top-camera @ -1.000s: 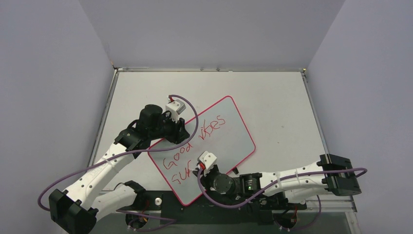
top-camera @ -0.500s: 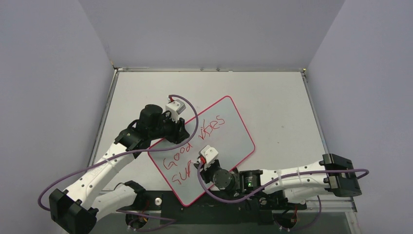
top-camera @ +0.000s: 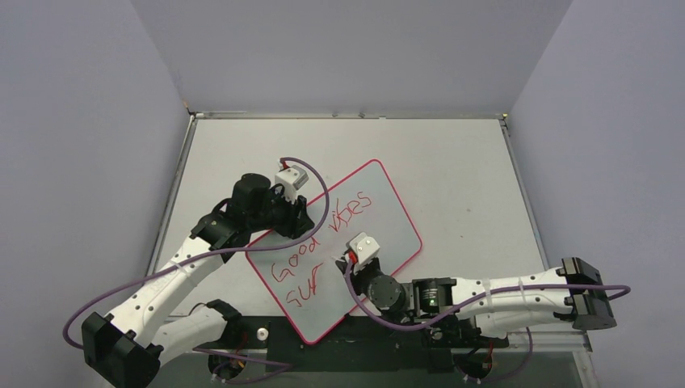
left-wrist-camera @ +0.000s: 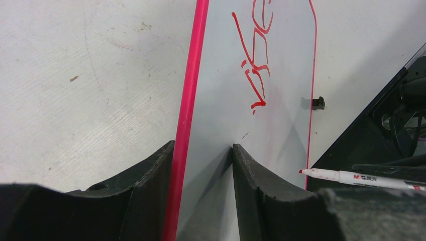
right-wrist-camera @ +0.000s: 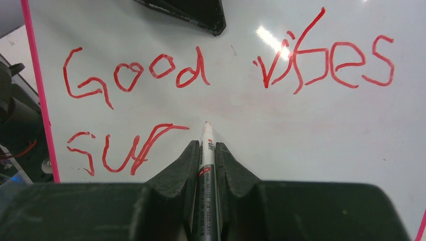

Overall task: Write a sentence on the whiteboard
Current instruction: Write a sentence on the whiteboard stand.

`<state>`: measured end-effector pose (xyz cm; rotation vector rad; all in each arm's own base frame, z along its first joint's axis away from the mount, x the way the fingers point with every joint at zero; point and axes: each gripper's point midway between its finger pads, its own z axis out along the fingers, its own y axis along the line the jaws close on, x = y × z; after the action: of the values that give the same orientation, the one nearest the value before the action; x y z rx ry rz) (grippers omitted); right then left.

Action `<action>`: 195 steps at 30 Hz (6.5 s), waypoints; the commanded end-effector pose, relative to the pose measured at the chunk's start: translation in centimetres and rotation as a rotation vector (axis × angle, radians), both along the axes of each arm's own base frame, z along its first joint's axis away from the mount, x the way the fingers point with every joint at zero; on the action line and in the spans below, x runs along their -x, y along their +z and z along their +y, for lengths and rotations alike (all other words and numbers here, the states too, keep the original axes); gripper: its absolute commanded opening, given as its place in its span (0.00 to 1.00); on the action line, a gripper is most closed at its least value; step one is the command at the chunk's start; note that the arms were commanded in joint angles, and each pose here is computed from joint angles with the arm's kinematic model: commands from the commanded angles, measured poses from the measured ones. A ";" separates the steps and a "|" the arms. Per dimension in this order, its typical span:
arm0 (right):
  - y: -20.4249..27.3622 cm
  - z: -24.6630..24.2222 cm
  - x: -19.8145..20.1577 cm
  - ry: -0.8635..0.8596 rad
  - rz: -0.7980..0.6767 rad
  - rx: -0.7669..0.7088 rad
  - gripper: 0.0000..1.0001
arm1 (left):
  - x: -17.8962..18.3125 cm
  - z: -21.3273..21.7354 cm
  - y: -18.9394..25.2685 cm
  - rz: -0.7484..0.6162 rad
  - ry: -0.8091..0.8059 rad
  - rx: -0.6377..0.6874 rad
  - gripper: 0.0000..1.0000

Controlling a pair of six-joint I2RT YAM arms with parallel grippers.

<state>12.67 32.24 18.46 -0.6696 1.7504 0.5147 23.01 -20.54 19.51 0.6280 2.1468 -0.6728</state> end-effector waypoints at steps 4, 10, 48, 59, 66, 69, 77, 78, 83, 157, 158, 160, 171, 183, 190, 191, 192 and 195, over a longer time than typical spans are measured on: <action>2.9 -0.6 -0.5 -0.028 -0.038 -0.054 0.00 | -1.6 0.8 0.9 -0.084 0.045 -0.046 0.00; 2.3 -0.2 -0.3 0.000 -0.039 -0.059 0.00 | -1.6 0.7 0.8 -0.081 0.041 -0.048 0.00; -4.6 0.6 0.5 0.023 0.040 0.045 0.00 | -1.7 0.8 0.7 -0.080 0.041 -0.058 0.00; -5.5 -0.3 2.5 0.024 0.055 0.058 0.00 | -1.6 0.8 0.7 -0.081 0.040 -0.057 0.00; -4.8 -0.1 2.3 0.012 0.039 0.053 0.00 | -1.6 0.8 0.7 -0.081 0.040 -0.057 0.00; -4.4 0.1 2.0 0.006 0.026 0.059 0.00 | -1.6 0.8 0.7 -0.082 0.040 -0.058 0.00; -3.3 0.5 1.1 -0.007 0.006 0.059 0.00 | -1.6 0.8 0.7 -0.083 0.040 -0.057 0.00; -3.2 0.5 1.0 -0.009 0.004 0.059 0.00 | -1.6 0.8 0.8 -0.085 0.042 -0.058 0.00; -2.7 0.5 0.6 -0.015 -0.008 0.060 0.00 | -1.6 0.9 0.7 -0.083 0.041 -0.058 0.00; 4.3 -4.9 -2.9 -0.040 -0.042 -0.175 0.00 | -0.6 0.3 2.6 -0.126 0.005 0.001 0.00; 4.4 -4.9 -2.8 -0.038 -0.045 -0.184 0.00 | -0.6 0.3 2.6 -0.125 0.004 0.001 0.00; 4.3 -4.9 -2.8 -0.035 -0.046 -0.196 0.00 | -0.6 0.2 2.5 -0.118 -0.001 0.000 0.00; 3.7 -4.9 -2.8 -0.038 -0.049 -0.226 0.00 | -0.5 0.4 2.9 -0.132 0.005 0.004 0.00; 4.4 -5.5 -4.8 -0.254 0.016 -0.281 0.00 | -0.2 0.4 3.7 -0.151 -0.002 0.023 0.00; 3.5 -3.5 -2.8 -0.047 -0.024 -0.217 0.00 | -0.3 0.5 3.6 -0.151 0.004 0.019 0.00; 3.4 -3.5 -2.8 -0.039 -0.028 -0.209 0.00 | -0.3 0.5 3.5 -0.150 0.006 0.017 0.00; 3.3 -3.5 -2.7 -0.038 -0.028 -0.197 0.00 | -0.4 0.5 3.5 -0.149 0.007 0.016 0.00; 2.9 -3.4 -2.5 -0.029 -0.029 -0.157 0.00 | -0.4 0.5 3.5 -0.150 0.007 0.014 0.00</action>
<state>15.78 28.25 20.63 -0.4912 1.6987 0.5897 22.02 -20.05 20.30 0.6448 2.1225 -0.6566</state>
